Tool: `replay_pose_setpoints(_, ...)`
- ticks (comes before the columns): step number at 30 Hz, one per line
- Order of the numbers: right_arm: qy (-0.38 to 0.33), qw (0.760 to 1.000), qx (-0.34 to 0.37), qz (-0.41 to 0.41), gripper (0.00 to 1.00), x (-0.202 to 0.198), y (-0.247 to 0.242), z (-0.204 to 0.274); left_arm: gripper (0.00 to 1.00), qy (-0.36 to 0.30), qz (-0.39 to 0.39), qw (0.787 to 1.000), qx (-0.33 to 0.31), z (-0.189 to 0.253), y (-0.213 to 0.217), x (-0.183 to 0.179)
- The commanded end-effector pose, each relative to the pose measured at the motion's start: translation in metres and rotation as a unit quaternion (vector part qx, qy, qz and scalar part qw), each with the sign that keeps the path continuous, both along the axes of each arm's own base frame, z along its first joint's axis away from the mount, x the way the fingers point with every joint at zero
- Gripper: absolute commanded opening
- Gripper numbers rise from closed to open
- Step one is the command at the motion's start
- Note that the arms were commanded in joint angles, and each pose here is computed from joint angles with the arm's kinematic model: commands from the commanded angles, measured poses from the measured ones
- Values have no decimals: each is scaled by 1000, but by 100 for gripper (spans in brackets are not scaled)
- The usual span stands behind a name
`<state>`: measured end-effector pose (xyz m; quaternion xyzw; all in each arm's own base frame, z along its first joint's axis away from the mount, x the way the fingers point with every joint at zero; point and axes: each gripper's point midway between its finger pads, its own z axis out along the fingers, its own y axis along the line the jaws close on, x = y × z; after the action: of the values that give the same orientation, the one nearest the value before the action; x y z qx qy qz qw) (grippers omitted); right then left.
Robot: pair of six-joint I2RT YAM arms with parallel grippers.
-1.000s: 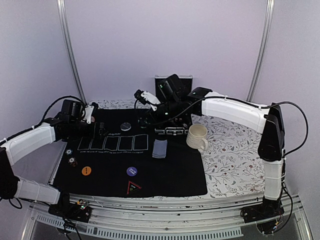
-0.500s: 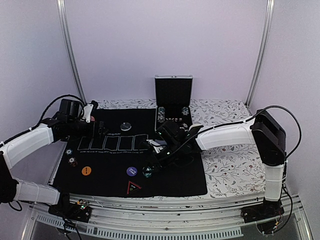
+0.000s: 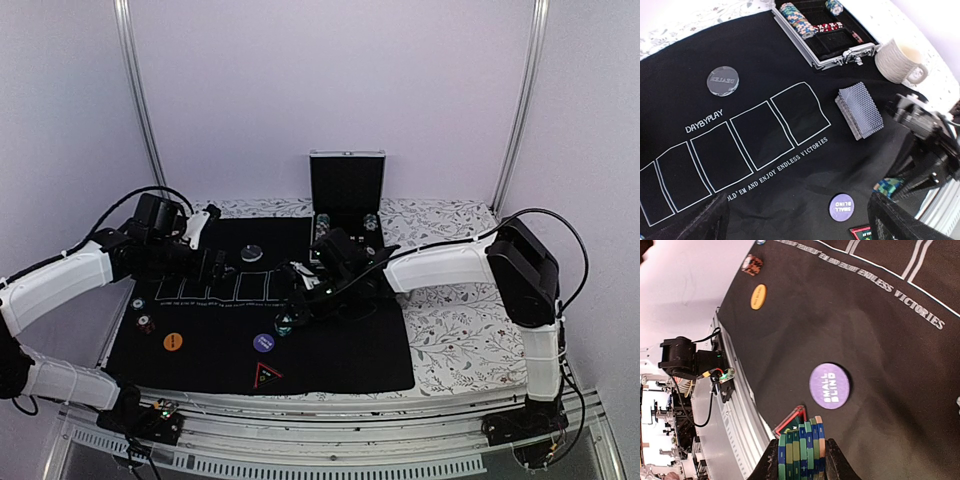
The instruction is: Distribute texas hold em gaming equipment
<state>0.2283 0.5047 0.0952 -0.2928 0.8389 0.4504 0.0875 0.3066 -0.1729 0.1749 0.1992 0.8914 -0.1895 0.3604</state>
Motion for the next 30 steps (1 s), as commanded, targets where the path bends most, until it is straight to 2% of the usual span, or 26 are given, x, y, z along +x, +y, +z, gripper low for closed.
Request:
replay_pose_setpoints(1,11,1000,-21,-11,1,6,-1,-14,98,4,-20,1000,9,3,-10,-8)
replay_pose_setpoints(9,29,998,-47,-12,2,1,-8,-37,98,9,-31,999,27,-6,-18,-16)
replay_pose_setpoints(20,45,998,-41,2,2,1,-2,-47,98,23,-44,998,38,-17,-27,-31)
replay_pose_setpoints(25,51,998,-47,-3,4,3,-7,-52,98,6,-68,998,18,-5,-41,-44)
replay_pose_setpoints(30,53,997,-54,-23,9,14,-16,-54,98,-11,-95,995,-31,4,-65,-58)
